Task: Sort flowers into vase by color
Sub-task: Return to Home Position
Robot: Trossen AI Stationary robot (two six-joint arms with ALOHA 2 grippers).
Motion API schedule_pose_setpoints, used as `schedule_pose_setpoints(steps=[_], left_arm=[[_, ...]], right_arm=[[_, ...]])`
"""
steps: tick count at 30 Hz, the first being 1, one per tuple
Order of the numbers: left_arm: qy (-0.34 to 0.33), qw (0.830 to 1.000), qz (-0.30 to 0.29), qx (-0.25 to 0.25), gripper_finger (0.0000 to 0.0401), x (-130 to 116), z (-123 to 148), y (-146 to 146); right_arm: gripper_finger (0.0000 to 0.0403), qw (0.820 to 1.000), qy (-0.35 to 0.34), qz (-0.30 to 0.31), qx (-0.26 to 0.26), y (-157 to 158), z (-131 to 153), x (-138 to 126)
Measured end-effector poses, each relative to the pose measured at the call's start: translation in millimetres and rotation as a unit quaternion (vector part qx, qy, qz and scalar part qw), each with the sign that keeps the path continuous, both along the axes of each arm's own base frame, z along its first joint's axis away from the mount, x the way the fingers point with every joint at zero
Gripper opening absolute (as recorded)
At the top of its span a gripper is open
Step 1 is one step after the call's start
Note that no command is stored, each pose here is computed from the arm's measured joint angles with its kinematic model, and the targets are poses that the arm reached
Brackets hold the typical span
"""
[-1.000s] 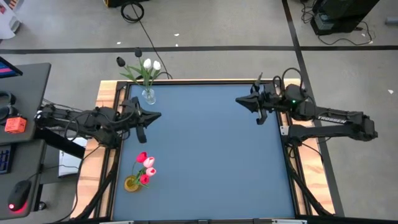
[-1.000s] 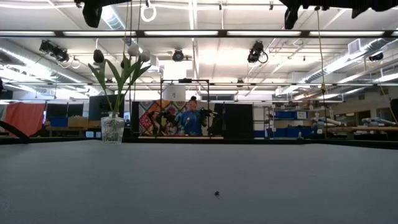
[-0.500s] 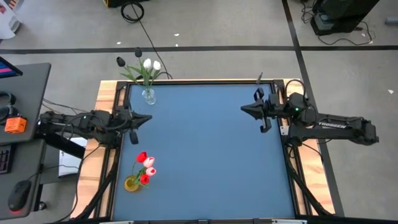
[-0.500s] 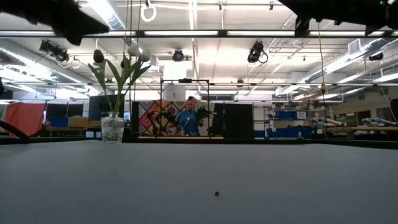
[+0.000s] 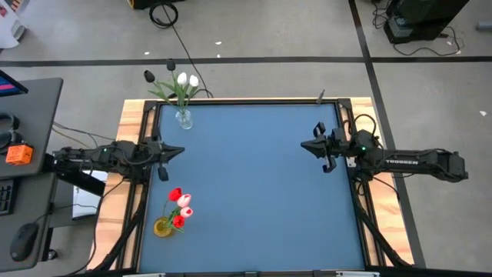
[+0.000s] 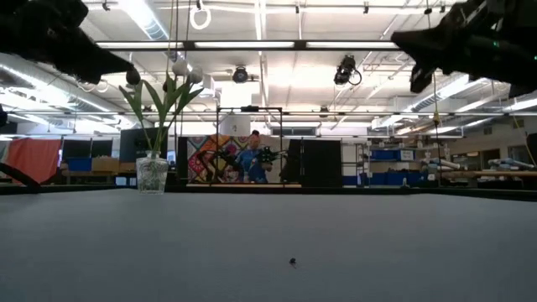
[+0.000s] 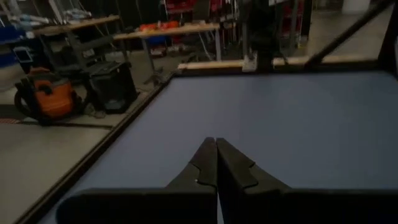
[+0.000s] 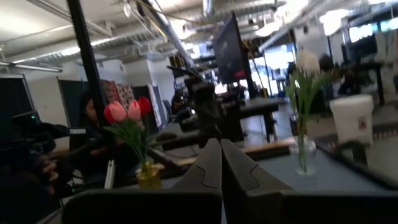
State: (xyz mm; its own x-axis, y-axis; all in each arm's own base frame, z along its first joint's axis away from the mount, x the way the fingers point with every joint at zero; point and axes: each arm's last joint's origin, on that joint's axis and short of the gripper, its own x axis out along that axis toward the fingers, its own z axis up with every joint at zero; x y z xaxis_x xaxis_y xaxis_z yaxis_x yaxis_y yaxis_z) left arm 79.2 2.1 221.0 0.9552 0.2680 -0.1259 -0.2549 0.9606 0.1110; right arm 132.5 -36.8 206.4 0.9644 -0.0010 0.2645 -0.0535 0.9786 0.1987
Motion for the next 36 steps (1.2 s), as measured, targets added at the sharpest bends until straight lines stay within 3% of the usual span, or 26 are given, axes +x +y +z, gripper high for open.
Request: schedule_pose_setpoints(steps=[14, 22, 36], left_arm=[[-0.011, 0.998, 0.003, -0.058, 0.0, -9.2, -4.0, 0.4], [-0.074, 0.996, -0.032, -0.047, 0.0, 9.3, -27.6, -3.4], [-0.072, 0.995, -0.064, -0.036, 0.0, 13.9, -40.6, -5.6]], right_arm=[[0.0, 0.999, 0.035, 0.04, 0.0, -6.5, -6.6, -9.0], [0.0, 0.997, 0.036, 0.06, -0.016, -9.5, -5.4, -14.9], [0.0002, 0.998, 0.03, 0.05, -0.026, -14.8, -5.7, -18.9]])
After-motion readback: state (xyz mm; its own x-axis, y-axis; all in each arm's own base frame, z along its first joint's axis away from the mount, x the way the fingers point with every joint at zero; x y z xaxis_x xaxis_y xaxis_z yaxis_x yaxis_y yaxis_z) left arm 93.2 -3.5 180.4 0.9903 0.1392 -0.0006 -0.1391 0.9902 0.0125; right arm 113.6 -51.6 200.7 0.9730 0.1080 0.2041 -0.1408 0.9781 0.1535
